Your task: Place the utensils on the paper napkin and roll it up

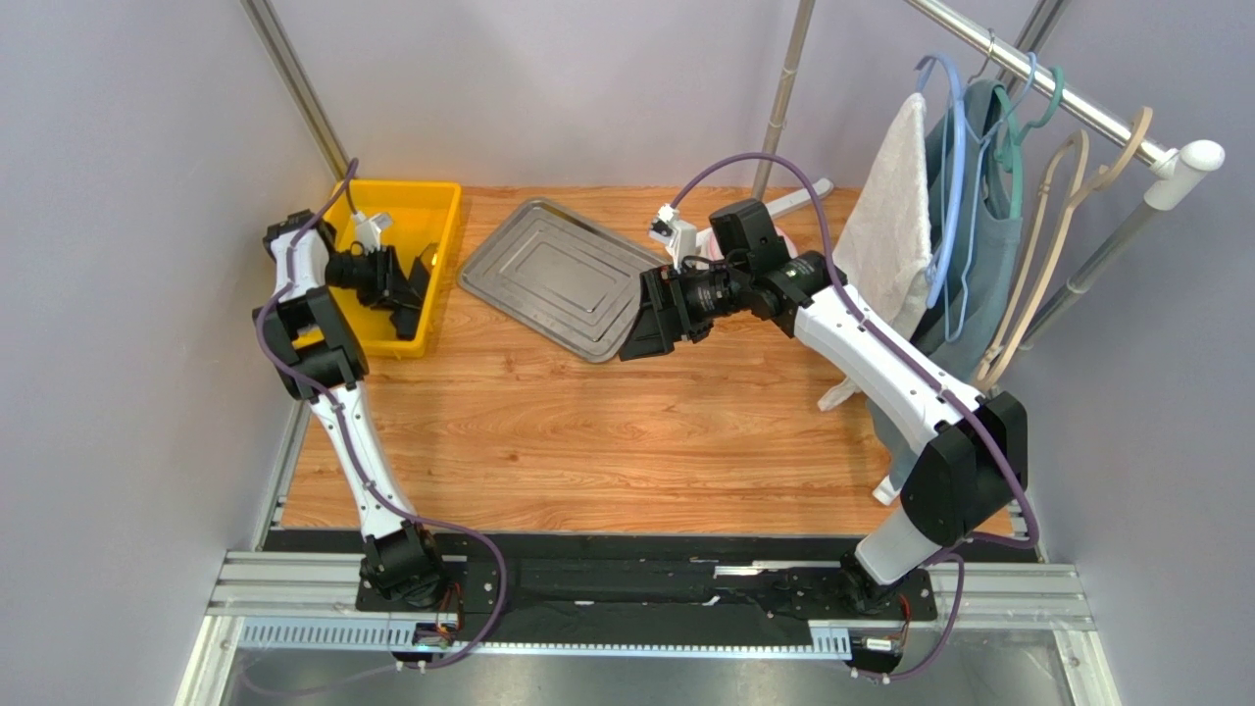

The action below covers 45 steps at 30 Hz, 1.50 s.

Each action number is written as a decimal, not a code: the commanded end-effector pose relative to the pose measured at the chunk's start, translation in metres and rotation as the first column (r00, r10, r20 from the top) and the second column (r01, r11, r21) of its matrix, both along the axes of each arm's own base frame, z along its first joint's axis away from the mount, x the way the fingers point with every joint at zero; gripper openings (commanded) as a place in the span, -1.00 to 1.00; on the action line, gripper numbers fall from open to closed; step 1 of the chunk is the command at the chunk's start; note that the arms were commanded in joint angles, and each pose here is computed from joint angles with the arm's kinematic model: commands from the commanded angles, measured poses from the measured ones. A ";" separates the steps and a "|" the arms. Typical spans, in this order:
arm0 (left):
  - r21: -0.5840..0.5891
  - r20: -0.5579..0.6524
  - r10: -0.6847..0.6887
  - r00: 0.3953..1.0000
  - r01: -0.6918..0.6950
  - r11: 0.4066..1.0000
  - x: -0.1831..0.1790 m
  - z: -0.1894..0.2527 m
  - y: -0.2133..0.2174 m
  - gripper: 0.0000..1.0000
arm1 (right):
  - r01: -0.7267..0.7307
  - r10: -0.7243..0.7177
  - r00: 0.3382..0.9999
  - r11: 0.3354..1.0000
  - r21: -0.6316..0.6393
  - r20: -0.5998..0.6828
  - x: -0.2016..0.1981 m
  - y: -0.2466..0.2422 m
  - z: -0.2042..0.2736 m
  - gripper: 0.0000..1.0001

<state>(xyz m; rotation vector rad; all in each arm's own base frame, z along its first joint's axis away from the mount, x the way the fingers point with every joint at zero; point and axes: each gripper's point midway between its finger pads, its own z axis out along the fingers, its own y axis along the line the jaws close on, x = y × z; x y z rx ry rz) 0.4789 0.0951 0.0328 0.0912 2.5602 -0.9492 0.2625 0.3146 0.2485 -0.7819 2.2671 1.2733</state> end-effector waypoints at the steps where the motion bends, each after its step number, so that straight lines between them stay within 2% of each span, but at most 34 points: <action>1: 0.112 0.077 0.008 0.997 -0.016 0.994 0.010 0.019 0.015 -0.15 | -0.009 0.009 1.000 0.999 0.034 0.020 0.000 0.001 0.014 0.61; 17: 0.252 0.169 0.026 0.985 -0.069 0.965 0.020 0.050 0.036 -0.02 | -0.013 0.012 1.000 0.999 0.039 0.022 -0.002 0.001 0.017 0.60; 20: 0.253 0.167 0.020 0.986 -0.062 0.965 0.018 0.047 0.036 -0.06 | -0.011 0.010 1.000 0.999 0.040 0.028 -0.002 0.000 0.019 0.60; 25: 0.235 0.152 0.010 0.988 -0.046 0.971 0.014 0.042 0.031 -0.33 | -0.009 0.008 0.999 0.999 0.037 0.033 -0.002 0.000 0.019 0.60; 36: 0.204 0.118 -0.026 0.993 0.001 0.979 0.006 0.028 0.017 -0.49 | -0.009 0.008 0.999 0.999 0.035 0.033 0.000 0.000 0.019 0.60; 40: 0.200 0.150 -0.019 0.989 -0.012 0.980 0.009 0.044 0.016 -0.32 | -0.003 0.002 0.999 1.000 0.029 0.045 0.002 -0.001 0.019 0.61; 41: 0.199 0.158 -0.004 0.987 -0.028 0.980 0.010 0.049 0.018 -0.16 | -0.002 0.001 0.999 1.000 0.030 0.052 0.003 -0.002 0.020 0.61; 45: 0.224 0.228 0.026 0.973 -0.078 0.972 0.016 0.083 0.024 0.15 | 0.030 -0.032 0.996 0.999 0.020 0.084 0.011 -0.009 0.024 0.64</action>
